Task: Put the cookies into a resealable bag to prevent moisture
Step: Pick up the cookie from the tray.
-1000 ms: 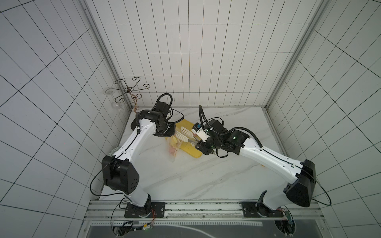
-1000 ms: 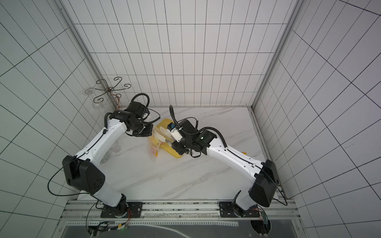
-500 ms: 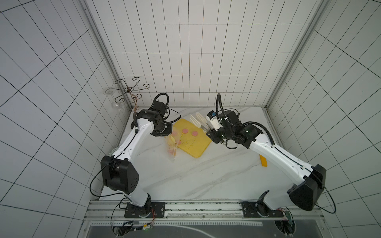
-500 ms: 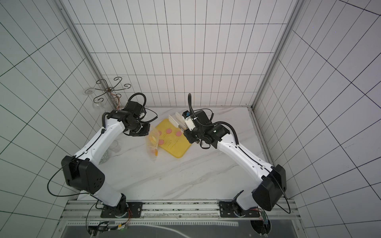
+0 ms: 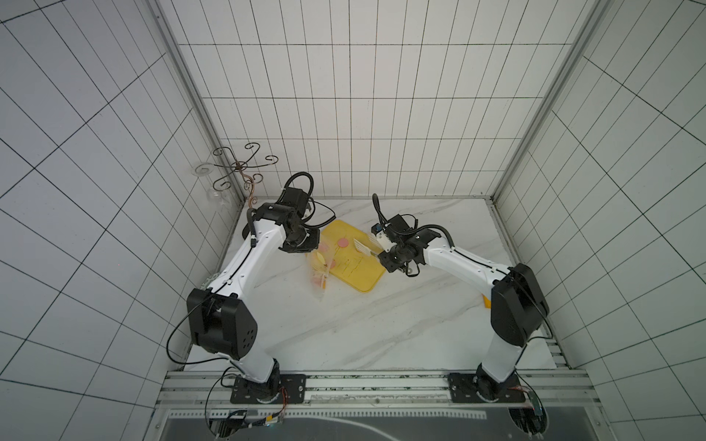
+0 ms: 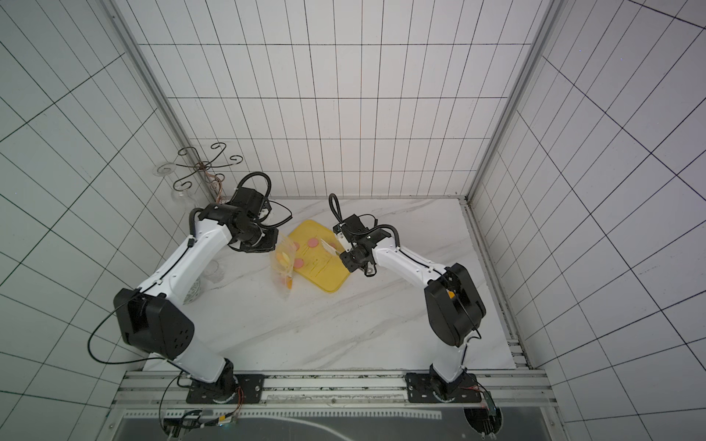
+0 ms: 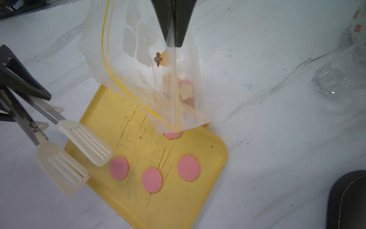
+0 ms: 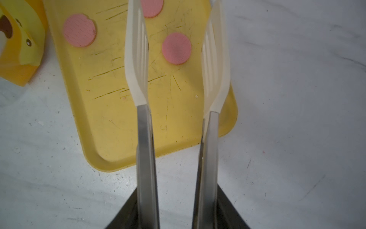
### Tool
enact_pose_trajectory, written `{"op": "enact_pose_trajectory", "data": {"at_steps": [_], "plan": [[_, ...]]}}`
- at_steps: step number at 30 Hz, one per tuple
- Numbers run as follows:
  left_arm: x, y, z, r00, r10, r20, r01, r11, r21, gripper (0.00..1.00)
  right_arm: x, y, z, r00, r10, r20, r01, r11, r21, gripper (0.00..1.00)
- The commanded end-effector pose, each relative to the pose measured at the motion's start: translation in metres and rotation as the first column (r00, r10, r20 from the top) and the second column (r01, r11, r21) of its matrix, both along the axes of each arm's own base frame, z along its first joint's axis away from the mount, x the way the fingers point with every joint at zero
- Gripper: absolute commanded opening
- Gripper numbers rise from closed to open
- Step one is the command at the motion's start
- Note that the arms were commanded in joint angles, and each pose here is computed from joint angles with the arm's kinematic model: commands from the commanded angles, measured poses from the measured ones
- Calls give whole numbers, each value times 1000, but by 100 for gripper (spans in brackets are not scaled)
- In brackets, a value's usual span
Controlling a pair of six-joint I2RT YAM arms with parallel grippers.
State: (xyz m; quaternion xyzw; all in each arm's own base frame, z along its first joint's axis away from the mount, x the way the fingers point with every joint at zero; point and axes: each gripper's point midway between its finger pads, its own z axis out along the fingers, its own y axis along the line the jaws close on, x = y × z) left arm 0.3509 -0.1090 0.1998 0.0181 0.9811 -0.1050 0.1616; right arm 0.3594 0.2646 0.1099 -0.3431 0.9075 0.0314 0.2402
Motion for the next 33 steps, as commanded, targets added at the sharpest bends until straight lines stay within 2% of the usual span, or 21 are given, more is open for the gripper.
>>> {"op": "enact_pose_trajectory", "data": {"at_steps": [1,21,33], "plan": [[-1,0,6,1000,-12,19,12,1000,-5,0,18,11,15,998,11,62,-12,1000,13,50],[-1,-2,1,1000,-19,8,20,1000,-12,0,44,26,2,997,8,72,-7,1000,-11,46],[-1,-3,-1,1000,-21,3,21,1000,-12,0,38,23,-4,999,19,36,-18,999,-29,35]]}}
